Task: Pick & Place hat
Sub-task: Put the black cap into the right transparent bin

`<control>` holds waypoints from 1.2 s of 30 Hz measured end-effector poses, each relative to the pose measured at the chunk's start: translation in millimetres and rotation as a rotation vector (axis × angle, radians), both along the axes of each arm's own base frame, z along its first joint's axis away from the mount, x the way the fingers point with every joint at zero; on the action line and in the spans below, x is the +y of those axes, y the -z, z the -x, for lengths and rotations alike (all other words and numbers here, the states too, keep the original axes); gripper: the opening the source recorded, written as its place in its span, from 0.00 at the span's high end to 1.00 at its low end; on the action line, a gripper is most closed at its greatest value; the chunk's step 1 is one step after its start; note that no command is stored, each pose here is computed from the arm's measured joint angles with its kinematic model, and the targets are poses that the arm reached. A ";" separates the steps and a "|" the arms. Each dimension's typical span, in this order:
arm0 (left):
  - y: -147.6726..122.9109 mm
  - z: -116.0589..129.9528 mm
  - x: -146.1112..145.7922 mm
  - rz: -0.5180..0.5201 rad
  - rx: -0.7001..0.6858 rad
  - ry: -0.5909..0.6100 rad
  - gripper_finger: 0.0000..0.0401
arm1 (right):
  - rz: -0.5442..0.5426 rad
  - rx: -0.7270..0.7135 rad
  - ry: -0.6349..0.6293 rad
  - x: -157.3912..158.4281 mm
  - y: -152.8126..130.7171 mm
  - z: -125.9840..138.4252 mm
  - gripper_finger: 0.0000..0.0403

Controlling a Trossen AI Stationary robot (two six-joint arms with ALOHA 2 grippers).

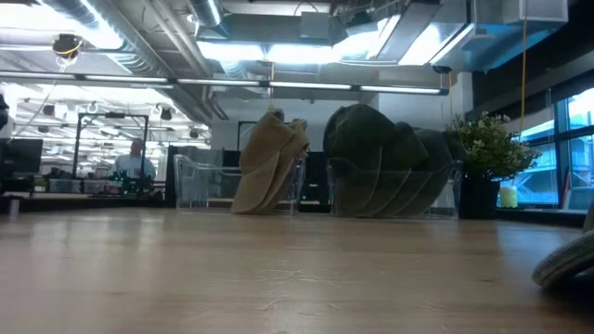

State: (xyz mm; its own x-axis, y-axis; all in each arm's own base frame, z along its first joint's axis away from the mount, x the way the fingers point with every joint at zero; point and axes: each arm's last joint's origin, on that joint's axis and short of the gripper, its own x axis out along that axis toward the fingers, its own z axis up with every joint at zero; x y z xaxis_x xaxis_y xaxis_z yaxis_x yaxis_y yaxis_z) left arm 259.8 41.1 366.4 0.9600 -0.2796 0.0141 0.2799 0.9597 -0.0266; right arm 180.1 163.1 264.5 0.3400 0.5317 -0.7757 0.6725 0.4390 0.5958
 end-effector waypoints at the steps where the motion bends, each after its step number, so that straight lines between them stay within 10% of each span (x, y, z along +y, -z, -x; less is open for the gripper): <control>1: 0.1 -0.1 0.7 -0.001 0.000 -0.003 0.59 | -0.029 -0.006 0.008 3.9 3.7 1.1 0.51; 7: 0.7 -0.2 2.7 0.006 0.005 -0.010 0.59 | -0.161 0.018 0.044 23.4 21.8 14.5 0.51; 20: 1.4 -0.2 2.6 0.007 0.012 -0.010 0.59 | -0.009 0.197 0.055 48.9 68.4 42.2 0.51; 36: 1.4 -0.3 2.6 0.032 0.019 -0.010 0.59 | 0.095 0.045 0.122 62.0 87.6 35.1 0.51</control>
State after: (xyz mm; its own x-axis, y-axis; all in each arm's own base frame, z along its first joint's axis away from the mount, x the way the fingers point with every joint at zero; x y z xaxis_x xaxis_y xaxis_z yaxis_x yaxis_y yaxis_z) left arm 260.1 43.7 364.9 0.9628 -0.2701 0.0042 0.2699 0.9609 -0.0624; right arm 145.0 225.1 176.9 0.3615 0.4118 -0.8365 0.7495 0.4053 0.5235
